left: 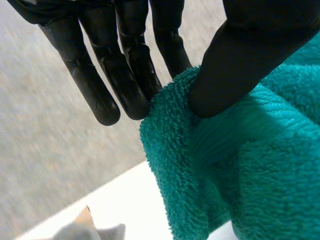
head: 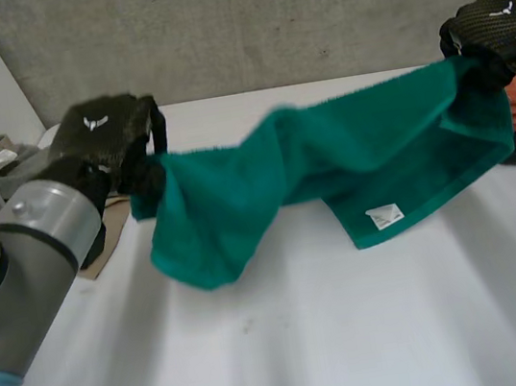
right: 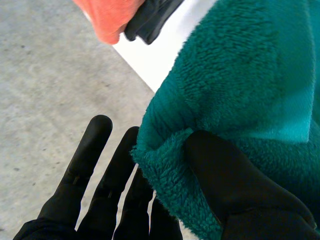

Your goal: Fold the laundry.

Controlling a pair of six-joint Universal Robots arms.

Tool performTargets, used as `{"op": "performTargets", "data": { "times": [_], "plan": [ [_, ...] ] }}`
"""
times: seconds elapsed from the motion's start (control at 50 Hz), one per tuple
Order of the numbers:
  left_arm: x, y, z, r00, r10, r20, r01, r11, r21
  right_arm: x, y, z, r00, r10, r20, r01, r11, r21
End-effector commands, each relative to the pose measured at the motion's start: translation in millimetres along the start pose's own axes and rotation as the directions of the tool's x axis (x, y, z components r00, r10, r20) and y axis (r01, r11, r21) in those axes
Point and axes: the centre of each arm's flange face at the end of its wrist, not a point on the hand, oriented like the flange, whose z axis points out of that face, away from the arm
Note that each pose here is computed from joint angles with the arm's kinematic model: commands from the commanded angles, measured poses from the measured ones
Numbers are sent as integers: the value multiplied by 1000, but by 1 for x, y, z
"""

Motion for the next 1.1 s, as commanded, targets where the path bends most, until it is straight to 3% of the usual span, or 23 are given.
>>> {"op": "performTargets", "data": {
  "times": [0.02, 0.16, 0.26, 0.44, 0.56, 0.7, 0.86, 1.1],
  "plan": [
    [-13, 30, 7, 998, -62, -11, 60, 991, -118, -16, 16, -3, 998, 32, 55, -28, 997, -72],
    [-16, 95, 62, 998, -57, 4, 57, 973, -225, -46, 62, 28, 990, 72, 124, -50, 984, -171],
    [-23, 125, 110, 999, -38, 19, 41, 975, -220, -68, 81, 51, 998, 35, 61, -23, 982, -189],
    [-49, 122, 157, 996, -3, 90, 11, 996, -84, -92, 87, 63, 999, -16, -32, 12, 992, -123],
    [-40, 116, 143, 995, 0, 100, 10, 995, -99, -97, 94, 61, 1000, -13, -27, 9, 991, -137],
    [-39, 78, 74, 988, 7, 155, 11, 994, -113, -95, 100, 58, 1000, -7, -28, 3, 987, -158],
    [10, 107, 4, 999, 4, 33, 4, 967, -255, -95, 102, 55, 1000, -8, -24, 4, 986, -169],
    [27, 157, 15, 1000, 18, 16, -11, 928, -373, -102, 107, 51, 1000, -13, -2, 13, 982, -188]
  ]
}}
